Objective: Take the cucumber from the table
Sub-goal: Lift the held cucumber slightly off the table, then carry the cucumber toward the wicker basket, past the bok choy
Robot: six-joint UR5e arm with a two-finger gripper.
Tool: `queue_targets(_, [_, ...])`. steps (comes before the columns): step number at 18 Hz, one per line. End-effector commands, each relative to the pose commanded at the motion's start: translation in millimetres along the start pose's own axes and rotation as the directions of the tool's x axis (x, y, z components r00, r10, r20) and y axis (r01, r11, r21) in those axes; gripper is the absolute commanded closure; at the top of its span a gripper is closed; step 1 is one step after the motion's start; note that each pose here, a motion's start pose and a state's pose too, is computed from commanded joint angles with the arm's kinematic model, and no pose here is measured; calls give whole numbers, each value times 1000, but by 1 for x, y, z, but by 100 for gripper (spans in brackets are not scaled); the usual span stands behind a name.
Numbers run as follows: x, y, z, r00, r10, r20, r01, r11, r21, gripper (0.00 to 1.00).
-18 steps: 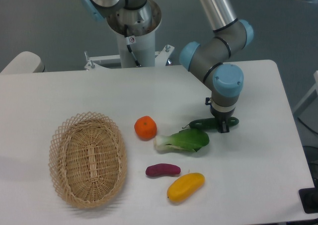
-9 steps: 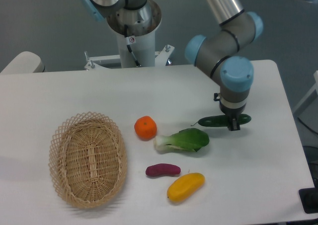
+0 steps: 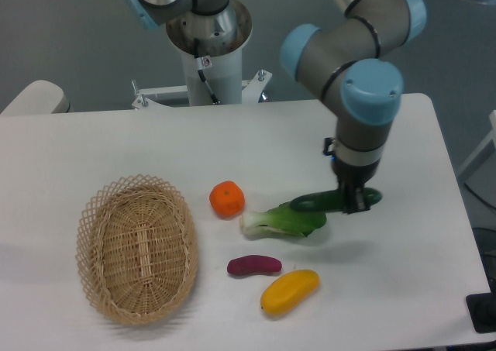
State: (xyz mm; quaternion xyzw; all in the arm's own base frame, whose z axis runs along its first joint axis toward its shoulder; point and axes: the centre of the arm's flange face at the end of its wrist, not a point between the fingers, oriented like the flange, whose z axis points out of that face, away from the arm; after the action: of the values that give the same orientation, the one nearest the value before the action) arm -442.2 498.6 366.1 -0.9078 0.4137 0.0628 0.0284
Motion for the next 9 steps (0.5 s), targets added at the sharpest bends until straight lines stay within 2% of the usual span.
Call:
queue_targets(6, [1,-76,-9,990,-141,18,141,990,30,69])
queue_targets(9, [2,-101,-11,985,-172,29,171,984,45,69])
